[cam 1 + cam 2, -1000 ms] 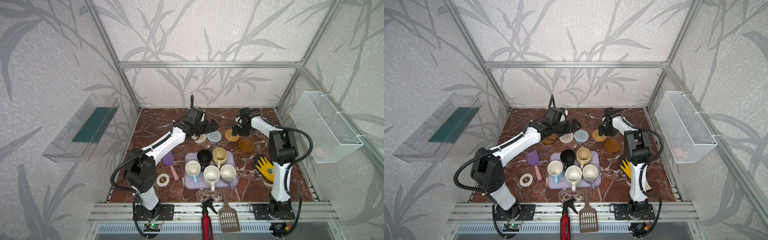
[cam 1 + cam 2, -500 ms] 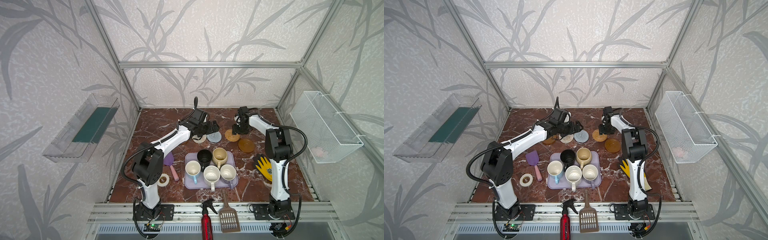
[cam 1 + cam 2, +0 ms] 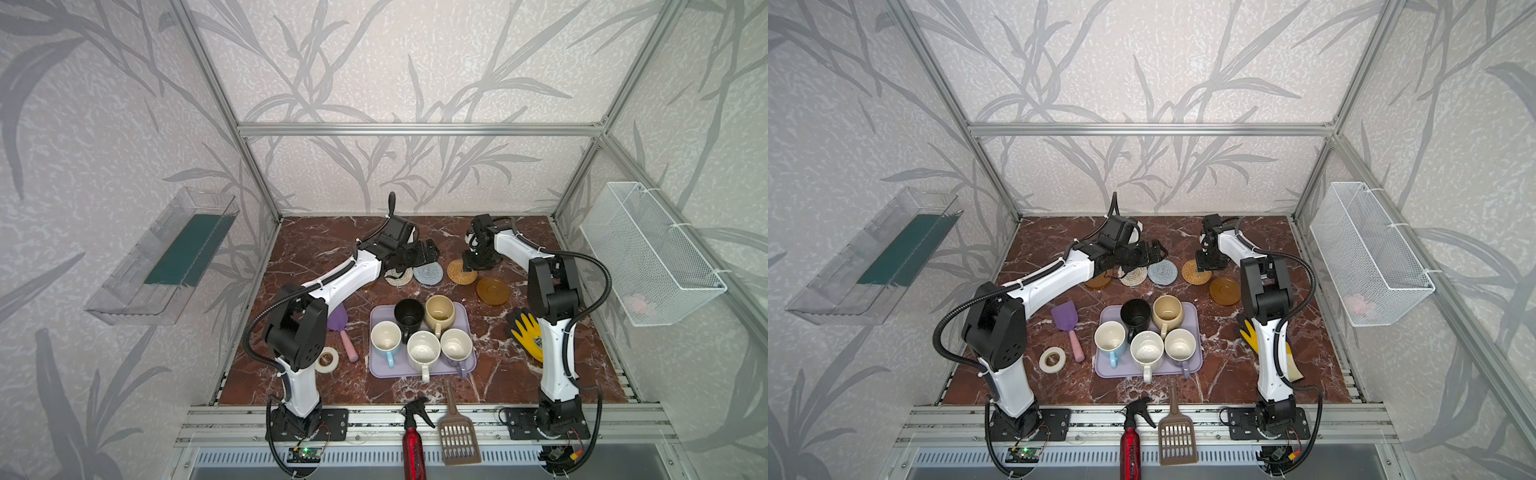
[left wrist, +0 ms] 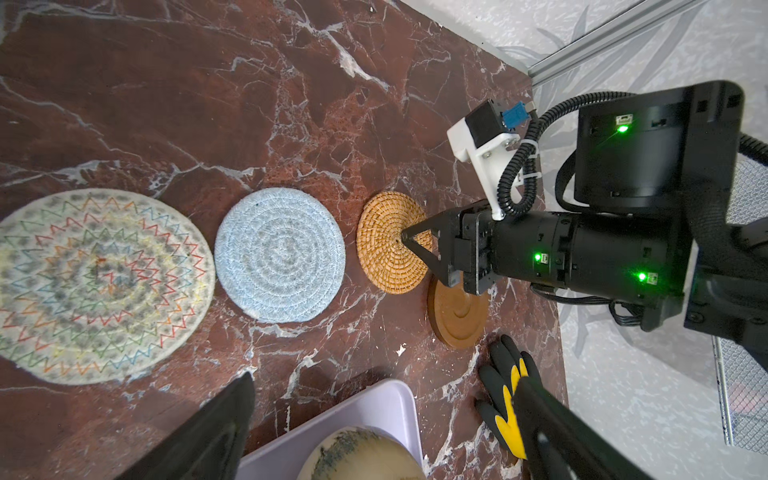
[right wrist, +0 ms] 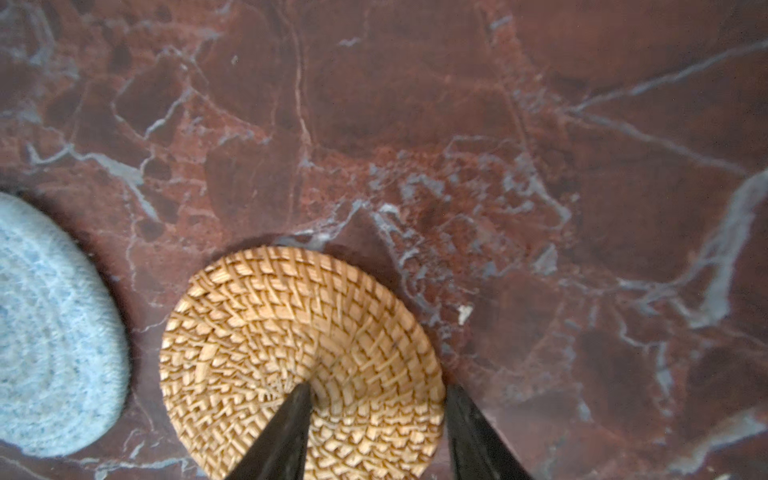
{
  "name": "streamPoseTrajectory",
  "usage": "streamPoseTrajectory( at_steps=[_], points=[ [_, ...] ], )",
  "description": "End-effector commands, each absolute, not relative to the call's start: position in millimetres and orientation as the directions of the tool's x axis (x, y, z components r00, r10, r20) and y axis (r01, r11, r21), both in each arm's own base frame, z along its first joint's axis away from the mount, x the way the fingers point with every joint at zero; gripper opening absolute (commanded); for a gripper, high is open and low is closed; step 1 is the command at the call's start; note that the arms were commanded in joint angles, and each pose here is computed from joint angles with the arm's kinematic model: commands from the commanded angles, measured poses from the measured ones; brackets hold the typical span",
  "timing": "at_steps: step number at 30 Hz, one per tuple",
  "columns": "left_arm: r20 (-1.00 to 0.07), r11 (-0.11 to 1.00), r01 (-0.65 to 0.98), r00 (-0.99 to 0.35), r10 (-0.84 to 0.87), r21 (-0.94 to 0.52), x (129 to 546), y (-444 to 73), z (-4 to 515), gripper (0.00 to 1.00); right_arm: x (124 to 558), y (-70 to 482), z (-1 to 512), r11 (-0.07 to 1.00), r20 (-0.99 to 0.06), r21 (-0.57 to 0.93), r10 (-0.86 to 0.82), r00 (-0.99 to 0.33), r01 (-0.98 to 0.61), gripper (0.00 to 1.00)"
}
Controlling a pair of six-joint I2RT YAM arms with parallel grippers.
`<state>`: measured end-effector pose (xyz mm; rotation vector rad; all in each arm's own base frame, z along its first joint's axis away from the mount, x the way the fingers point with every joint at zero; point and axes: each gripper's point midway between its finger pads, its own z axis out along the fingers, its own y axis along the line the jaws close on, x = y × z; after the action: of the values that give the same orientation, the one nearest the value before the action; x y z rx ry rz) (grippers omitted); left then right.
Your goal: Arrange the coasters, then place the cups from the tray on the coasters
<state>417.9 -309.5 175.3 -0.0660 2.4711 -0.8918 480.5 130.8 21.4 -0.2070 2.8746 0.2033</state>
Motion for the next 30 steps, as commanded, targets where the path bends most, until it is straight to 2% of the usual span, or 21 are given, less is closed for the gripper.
streamPoseTrajectory(
  at_steps=[1,10,21,26,29,30],
  points=[
    [-0.454,0.777,0.128,-0.864,-0.218,-0.616,415.3,-310.9,180.2,0.99,469.3,131.7,10.1,0.98,-0.202,0.11,-0.142,-0.969,-0.166,0.51],
    [-0.456,0.777,0.129,-0.863,-0.218,-0.616,413.0,-309.6,184.0,0.99,472.0,131.9,20.4,0.982,-0.228,0.104,-0.13,-0.965,-0.156,0.51],
    [-0.481,0.79,0.153,-0.855,-0.196,-0.594,408.6,-303.7,204.4,0.99,477.2,135.8,96.3,0.981,-0.381,0.128,-0.087,-0.92,-0.146,0.62],
    [-0.49,0.773,0.188,-0.854,-0.176,-0.605,400.0,-304.8,218.9,0.99,457.0,131.9,131.3,0.978,-0.433,0.146,-0.07,-0.899,-0.146,0.7],
    [-0.482,0.776,0.211,-0.866,-0.134,-0.595,386.7,-301.2,224.7,0.99,434.5,126.8,148.3,0.977,-0.458,0.157,-0.055,-0.887,-0.142,0.84],
    [-0.48,0.782,0.216,-0.869,-0.119,-0.585,382.0,-298.5,226.1,0.99,425.4,123.2,153.3,0.979,-0.467,0.157,-0.043,-0.883,-0.131,0.92]
  ],
)
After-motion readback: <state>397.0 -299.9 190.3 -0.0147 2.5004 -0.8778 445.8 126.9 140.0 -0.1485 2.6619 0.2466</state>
